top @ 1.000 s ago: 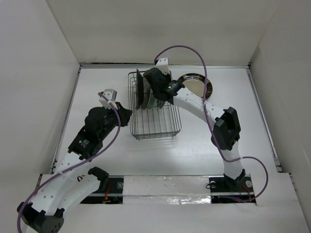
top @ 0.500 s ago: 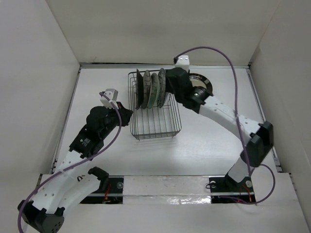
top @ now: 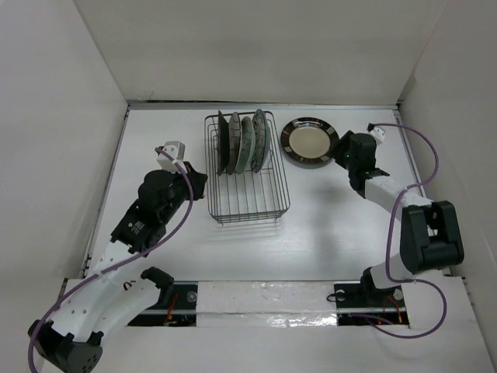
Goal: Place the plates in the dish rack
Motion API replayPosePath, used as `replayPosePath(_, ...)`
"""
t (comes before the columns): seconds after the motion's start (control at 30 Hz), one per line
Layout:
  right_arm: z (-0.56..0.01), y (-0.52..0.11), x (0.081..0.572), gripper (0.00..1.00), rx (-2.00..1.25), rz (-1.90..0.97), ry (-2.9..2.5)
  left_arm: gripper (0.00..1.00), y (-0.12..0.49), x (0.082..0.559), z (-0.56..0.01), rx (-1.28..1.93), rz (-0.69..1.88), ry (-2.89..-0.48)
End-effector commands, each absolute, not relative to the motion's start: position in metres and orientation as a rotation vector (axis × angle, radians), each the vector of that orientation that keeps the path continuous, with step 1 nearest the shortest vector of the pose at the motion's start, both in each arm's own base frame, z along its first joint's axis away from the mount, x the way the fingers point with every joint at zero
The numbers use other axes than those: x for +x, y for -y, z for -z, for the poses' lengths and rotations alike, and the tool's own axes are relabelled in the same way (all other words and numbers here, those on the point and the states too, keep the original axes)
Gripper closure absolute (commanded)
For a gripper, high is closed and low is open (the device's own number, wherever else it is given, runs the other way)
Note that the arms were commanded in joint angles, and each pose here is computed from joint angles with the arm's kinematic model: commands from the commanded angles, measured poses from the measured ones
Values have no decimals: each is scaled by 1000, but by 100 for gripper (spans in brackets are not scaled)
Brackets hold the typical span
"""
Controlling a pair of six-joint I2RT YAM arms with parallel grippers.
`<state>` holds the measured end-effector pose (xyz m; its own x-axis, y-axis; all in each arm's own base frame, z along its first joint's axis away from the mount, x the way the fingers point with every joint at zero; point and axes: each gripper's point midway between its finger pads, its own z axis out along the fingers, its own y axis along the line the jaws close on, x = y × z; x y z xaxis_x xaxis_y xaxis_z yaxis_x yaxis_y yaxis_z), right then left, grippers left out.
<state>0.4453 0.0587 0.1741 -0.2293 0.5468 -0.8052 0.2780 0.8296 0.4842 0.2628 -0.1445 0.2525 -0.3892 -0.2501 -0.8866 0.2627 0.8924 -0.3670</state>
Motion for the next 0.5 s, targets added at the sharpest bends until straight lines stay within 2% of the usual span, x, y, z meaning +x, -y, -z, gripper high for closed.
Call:
replayPosePath(0.0,-172,-59,464,39,693,-509,-1752,100,132,269,-278,-45,516,-1782)
replayPosePath(0.03,-158,-61,469,35,716,-565,-1764,100,132,269,-278,-46,515,-1780)
replayPosePath(0.1,-143,-55,473,31,748,-592,-1776,87,134,269,-275,-36,518,-1788)
replayPosePath(0.13,-137,-49,475,31,786,-596,-1773,76,135,271,-272,-31,513,-1800)
replayPosePath(0.23,-117,-53,483,30,815,-617,-1792,61,135,274,-269,-33,502,-1811)
replayPosePath(0.47,-86,-79,507,32,859,-826,-1834,61,131,276,-268,-49,474,-1809)
